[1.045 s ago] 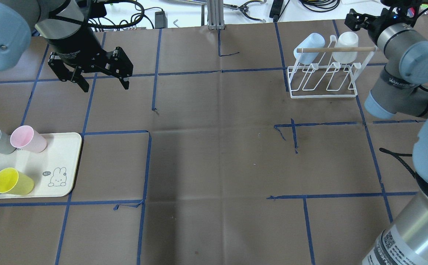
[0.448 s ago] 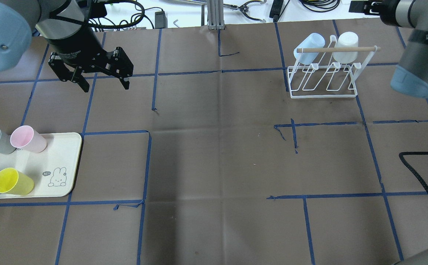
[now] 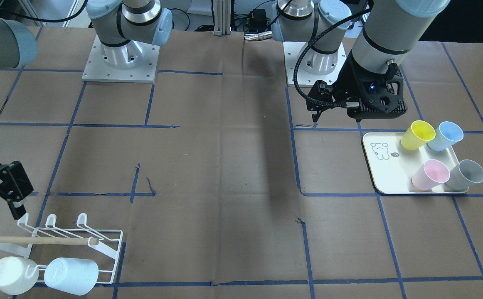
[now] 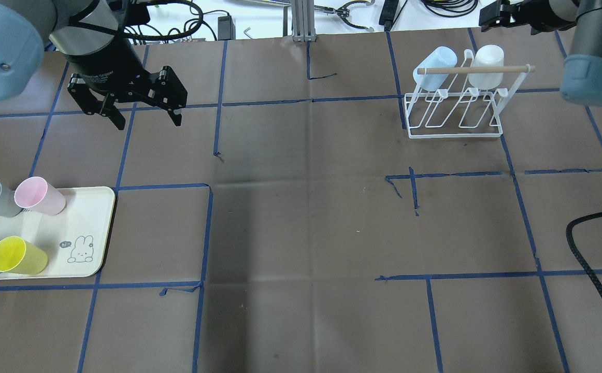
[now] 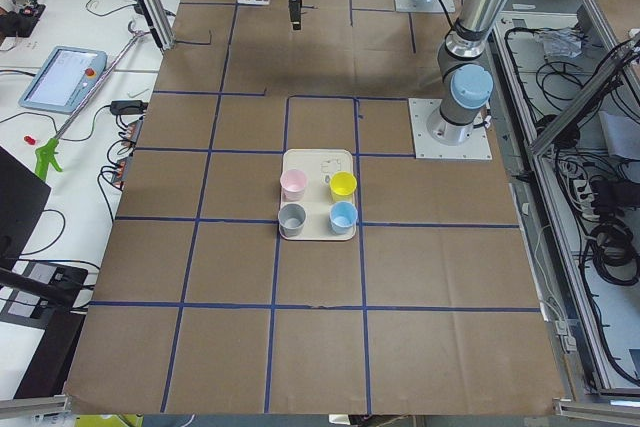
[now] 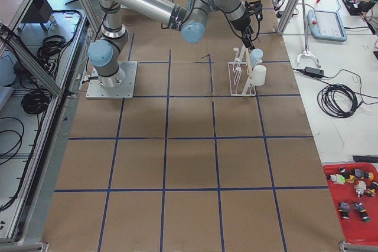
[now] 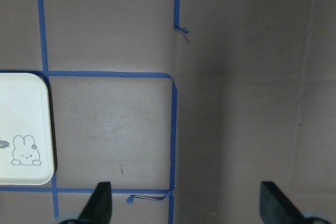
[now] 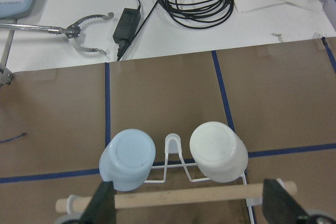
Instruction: Transfer IKEA cup to right arm and place on rack
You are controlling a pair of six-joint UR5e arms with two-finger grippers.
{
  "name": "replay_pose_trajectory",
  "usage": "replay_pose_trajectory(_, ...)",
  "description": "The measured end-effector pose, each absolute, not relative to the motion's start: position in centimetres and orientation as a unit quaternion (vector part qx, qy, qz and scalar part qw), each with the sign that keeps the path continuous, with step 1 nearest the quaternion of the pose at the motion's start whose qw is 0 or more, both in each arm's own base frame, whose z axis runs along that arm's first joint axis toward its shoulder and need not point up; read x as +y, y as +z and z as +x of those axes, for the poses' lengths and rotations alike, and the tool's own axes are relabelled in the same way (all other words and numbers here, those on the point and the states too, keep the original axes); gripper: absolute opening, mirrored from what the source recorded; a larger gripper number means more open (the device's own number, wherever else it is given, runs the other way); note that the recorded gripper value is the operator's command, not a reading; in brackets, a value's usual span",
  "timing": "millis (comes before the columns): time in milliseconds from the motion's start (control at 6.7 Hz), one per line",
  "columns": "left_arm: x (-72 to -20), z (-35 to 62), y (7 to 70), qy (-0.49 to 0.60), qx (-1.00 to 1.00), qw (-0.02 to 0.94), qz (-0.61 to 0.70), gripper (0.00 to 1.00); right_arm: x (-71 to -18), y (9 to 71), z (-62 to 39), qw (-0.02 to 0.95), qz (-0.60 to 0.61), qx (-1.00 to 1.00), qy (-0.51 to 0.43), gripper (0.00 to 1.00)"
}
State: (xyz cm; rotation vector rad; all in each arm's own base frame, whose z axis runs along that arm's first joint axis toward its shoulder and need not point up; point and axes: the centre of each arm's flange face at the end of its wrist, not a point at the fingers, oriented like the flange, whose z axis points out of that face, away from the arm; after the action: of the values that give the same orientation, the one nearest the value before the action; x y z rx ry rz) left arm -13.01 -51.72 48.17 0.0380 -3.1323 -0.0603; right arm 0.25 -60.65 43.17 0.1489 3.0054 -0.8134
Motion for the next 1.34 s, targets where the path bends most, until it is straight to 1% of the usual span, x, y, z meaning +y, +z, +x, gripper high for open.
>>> replay_pose_trajectory(299,-51.7,-13.0,48.2,-0.019,-1.0,0.004,0.013,0.99,-56.9,43.9,2.9,0.013,0.043,0.988,-0.148,1.0)
replay_pose_trajectory(448,-51.7,-13.0,48.2,-0.019,-1.0,0.004,0.013,0.99,-55.1,44.4,4.2,0.017,0.04,0.993,-0.11,1.0)
replay_pose_trajectory(896,-51.7,-13.0,48.2,-0.019,-1.0,0.004,0.013,0.99,-52.7,48.4,10.4,0.017,0.037,0.996,-0.076,1.0)
replay_pose_trajectory(1344,-51.7,-13.0,48.2,-0.019,-1.0,0.004,0.014,0.99,-50.7,51.5,13.0,0.011,0.018,0.998,-0.059,1.0)
